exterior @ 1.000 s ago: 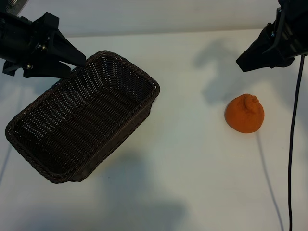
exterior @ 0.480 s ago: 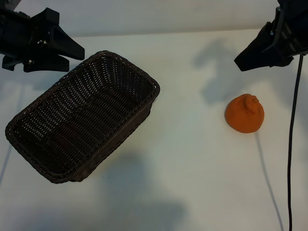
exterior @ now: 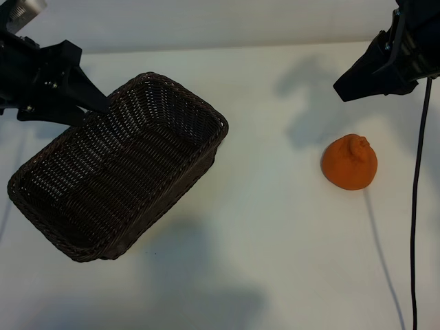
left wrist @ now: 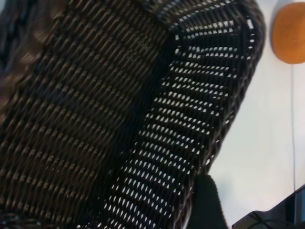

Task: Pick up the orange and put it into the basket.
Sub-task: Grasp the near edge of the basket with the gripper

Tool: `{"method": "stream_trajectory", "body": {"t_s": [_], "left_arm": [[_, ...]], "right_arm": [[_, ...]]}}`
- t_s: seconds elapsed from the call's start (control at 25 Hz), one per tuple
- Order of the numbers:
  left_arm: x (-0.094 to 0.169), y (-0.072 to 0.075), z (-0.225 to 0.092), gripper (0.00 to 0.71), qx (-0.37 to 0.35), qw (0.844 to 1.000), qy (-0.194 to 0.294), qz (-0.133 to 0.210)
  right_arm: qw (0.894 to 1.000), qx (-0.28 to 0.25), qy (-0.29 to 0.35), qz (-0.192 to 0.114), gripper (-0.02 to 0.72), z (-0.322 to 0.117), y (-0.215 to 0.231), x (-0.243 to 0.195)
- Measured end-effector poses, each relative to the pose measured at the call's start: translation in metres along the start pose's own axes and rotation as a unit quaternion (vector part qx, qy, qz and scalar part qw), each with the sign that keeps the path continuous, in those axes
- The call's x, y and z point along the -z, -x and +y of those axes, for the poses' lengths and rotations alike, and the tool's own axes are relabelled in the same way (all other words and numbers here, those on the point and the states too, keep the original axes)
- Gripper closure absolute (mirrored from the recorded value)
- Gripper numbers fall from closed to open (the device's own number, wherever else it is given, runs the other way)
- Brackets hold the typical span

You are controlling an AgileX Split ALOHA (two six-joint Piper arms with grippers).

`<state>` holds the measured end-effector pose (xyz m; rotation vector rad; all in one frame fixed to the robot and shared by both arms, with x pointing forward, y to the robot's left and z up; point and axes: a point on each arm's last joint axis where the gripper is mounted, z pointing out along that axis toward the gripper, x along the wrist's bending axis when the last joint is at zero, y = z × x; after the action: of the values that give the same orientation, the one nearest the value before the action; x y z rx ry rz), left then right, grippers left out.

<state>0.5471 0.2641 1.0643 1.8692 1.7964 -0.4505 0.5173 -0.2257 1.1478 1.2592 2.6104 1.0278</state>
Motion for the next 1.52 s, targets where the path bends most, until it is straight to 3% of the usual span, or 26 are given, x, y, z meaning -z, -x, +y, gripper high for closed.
{"method": "stream_trajectory", "body": {"t_s": [0.2, 0.36, 0.52, 0.68, 0.8, 1.24, 1.52], "left_arm": [[0.015, 0.009, -0.008, 0.204, 0.01, 1.0, 0.022, 0.01], [0.034, 0.018, -0.021, 0.236, 0.013, 0.998, 0.048, 0.038], [0.053, 0.018, -0.035, 0.25, 0.038, 0.991, 0.074, 0.101], [0.061, 0.008, -0.039, 0.253, 0.088, 0.976, 0.088, 0.177], [0.063, 0.001, -0.04, 0.254, 0.118, 0.966, 0.094, 0.211], [0.065, -0.002, -0.04, 0.254, 0.18, 0.952, 0.109, 0.221], [0.056, -0.009, -0.043, 0.254, 0.187, 0.95, 0.091, 0.232]], "right_arm": [[1.0, 0.0, 0.0, 0.0, 0.27, 0.0, 0.0, 0.0], [1.0, -0.003, 0.0, 0.0, 0.27, 0.0, 0.0, 0.0], [1.0, -0.01, 0.0, 0.0, 0.27, 0.0, 0.0, 0.0], [1.0, -0.01, 0.0, 0.0, 0.27, 0.0, 0.0, 0.0], [1.0, -0.01, 0.0, 0.0, 0.27, 0.0, 0.0, 0.0], [1.0, -0.01, 0.004, -0.003, 0.27, 0.001, 0.001, 0.0], [1.0, -0.01, 0.004, -0.006, 0.27, 0.001, 0.001, 0.0]]}}
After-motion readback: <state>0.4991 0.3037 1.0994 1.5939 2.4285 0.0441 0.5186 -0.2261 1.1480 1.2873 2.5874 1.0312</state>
